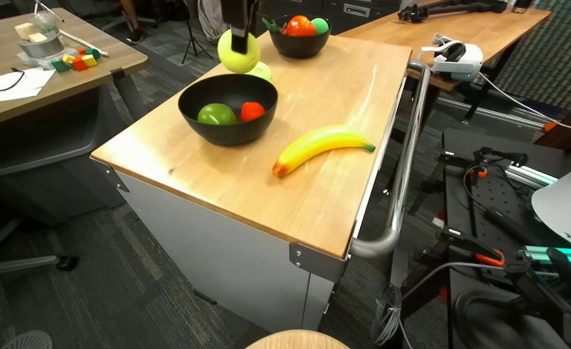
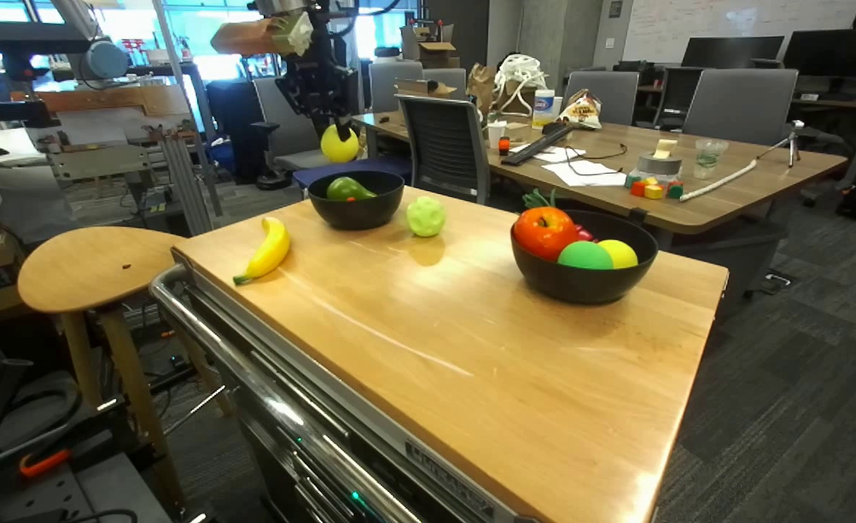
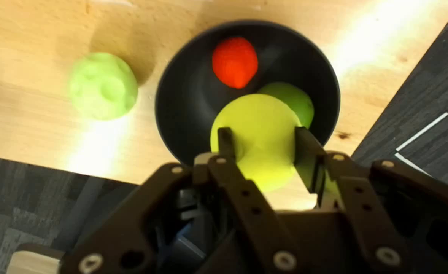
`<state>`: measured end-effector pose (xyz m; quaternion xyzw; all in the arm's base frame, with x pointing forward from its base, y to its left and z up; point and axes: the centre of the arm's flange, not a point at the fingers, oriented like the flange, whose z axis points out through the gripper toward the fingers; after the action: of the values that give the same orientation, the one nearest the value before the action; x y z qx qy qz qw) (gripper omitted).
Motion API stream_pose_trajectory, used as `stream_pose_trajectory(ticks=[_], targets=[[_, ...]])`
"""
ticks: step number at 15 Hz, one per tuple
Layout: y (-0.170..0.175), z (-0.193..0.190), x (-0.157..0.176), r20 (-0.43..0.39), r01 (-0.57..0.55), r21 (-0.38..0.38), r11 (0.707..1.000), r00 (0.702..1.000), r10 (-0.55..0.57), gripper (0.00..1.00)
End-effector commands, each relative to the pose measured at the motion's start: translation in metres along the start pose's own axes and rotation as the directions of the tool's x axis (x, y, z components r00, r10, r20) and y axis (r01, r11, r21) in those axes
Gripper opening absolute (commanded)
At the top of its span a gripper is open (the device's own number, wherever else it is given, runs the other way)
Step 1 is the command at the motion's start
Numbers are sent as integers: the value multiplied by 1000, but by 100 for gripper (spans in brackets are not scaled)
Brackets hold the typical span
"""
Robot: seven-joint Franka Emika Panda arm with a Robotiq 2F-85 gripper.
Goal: Move the fruit and vegetable toys from the bowls to the counter
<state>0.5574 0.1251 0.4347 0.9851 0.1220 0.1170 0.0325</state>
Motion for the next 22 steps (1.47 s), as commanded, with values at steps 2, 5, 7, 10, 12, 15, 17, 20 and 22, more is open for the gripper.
stream_pose_trajectory(ticks=[2, 5, 7, 10, 12, 15, 17, 20, 22], targets=[[28, -36, -52, 108, -41, -56, 998, 993, 47, 16], [33, -27, -68, 146, -42, -80, 996, 988, 53, 16], [30, -12, -77, 164, -21, -91, 996, 986, 36, 16], [27, 19, -91, 206, 21, -122, 992, 979, 4, 16], [25, 36, -102, 227, 34, -140, 990, 974, -1, 16], [23, 54, -116, 242, 44, -155, 987, 970, -5, 16], [21, 61, -123, 225, 44, -141, 989, 974, -11, 16], [16, 69, -128, 170, 52, -118, 992, 985, -31, 17], [13, 68, -128, 133, 53, -105, 993, 990, -39, 68]])
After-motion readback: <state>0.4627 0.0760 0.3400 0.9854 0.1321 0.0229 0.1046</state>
